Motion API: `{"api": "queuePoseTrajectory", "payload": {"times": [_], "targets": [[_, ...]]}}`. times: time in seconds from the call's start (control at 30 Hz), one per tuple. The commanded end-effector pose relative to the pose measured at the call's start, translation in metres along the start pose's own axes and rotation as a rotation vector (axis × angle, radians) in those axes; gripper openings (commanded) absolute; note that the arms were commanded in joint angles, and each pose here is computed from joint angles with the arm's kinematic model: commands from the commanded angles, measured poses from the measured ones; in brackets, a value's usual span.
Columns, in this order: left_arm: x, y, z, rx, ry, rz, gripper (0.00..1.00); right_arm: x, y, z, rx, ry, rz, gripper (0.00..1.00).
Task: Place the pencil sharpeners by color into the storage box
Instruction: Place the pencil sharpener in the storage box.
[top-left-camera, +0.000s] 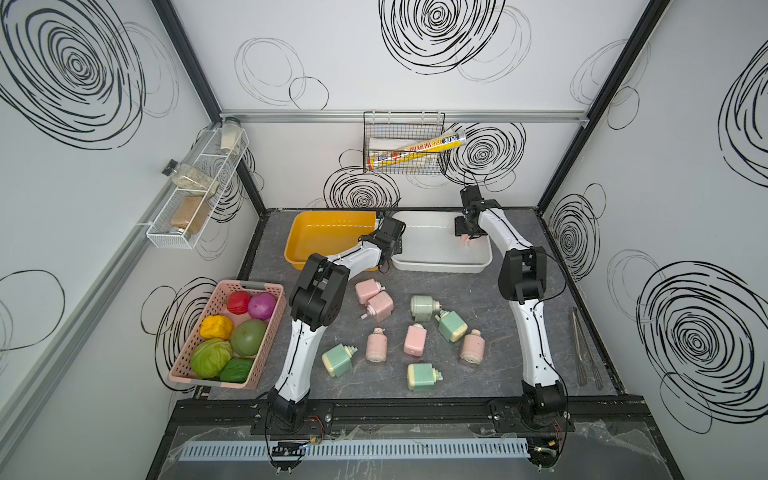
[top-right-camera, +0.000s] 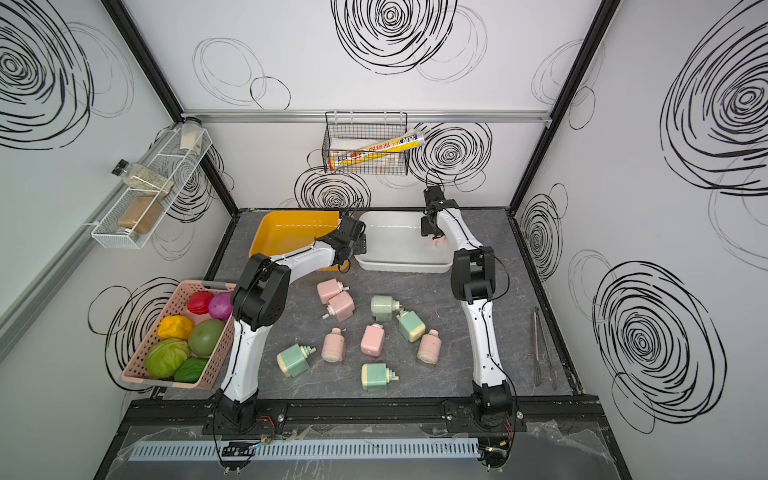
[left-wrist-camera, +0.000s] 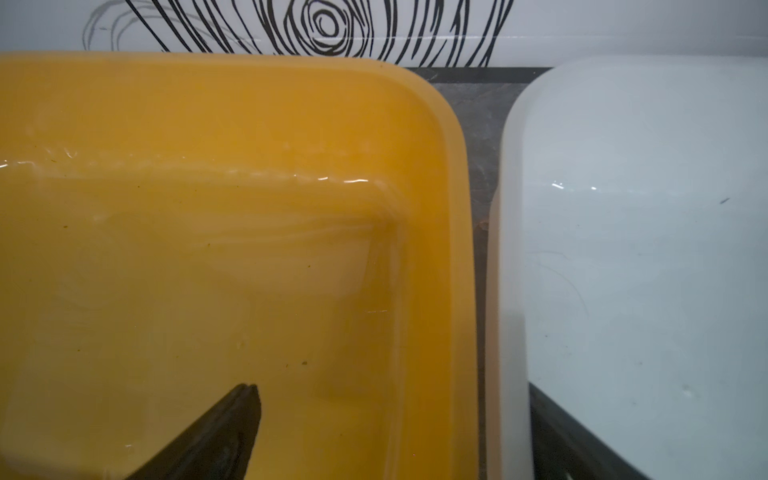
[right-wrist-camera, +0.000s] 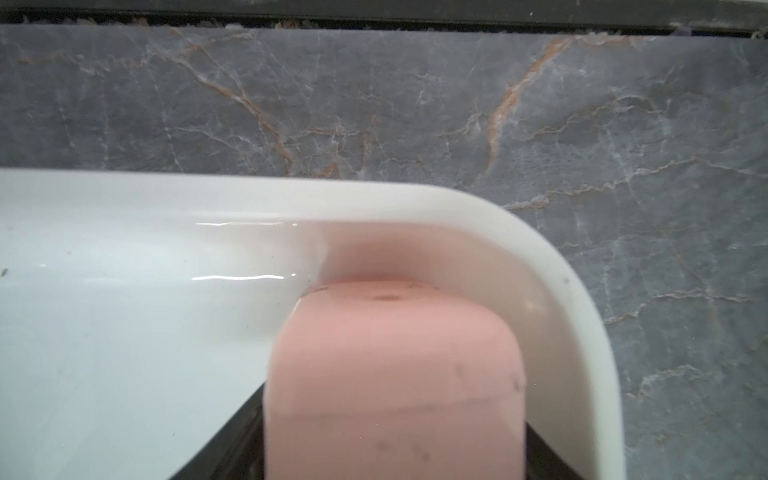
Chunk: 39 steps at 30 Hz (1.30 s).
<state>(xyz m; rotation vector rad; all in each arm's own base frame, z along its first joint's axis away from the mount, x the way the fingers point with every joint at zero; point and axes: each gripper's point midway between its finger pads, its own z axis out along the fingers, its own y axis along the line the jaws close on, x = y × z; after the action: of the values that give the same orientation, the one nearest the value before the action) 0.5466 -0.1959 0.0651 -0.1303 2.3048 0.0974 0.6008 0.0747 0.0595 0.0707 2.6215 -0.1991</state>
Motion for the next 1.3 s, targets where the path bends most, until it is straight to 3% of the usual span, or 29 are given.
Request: {"api": "queuePoseTrajectory", "payload": {"times": [0.0, 0.43, 0.73, 1.27], "targets": [[-0.008, 0.008, -0.002, -0.011, -0.018, -0.023, 0.99, -0.016, -0.001, -0.038, -0.030, -0.052, -0.002, 0.79], [0.001, 0.012, -0.001, -0.014, -0.001, -0.011, 0.99, -0.004, 0.003, -0.108, -0.153, -0.143, 0.027, 1.00], [0.006, 0.014, 0.003, -0.029, 0.005, -0.015, 0.99, 0.022, -0.004, -0.162, -0.239, -0.240, 0.038, 1.00], [-0.012, 0.035, 0.003, -0.074, -0.023, -0.088, 0.99, 0.110, -0.025, -0.244, -0.391, -0.344, 0.186, 1.00]]}}
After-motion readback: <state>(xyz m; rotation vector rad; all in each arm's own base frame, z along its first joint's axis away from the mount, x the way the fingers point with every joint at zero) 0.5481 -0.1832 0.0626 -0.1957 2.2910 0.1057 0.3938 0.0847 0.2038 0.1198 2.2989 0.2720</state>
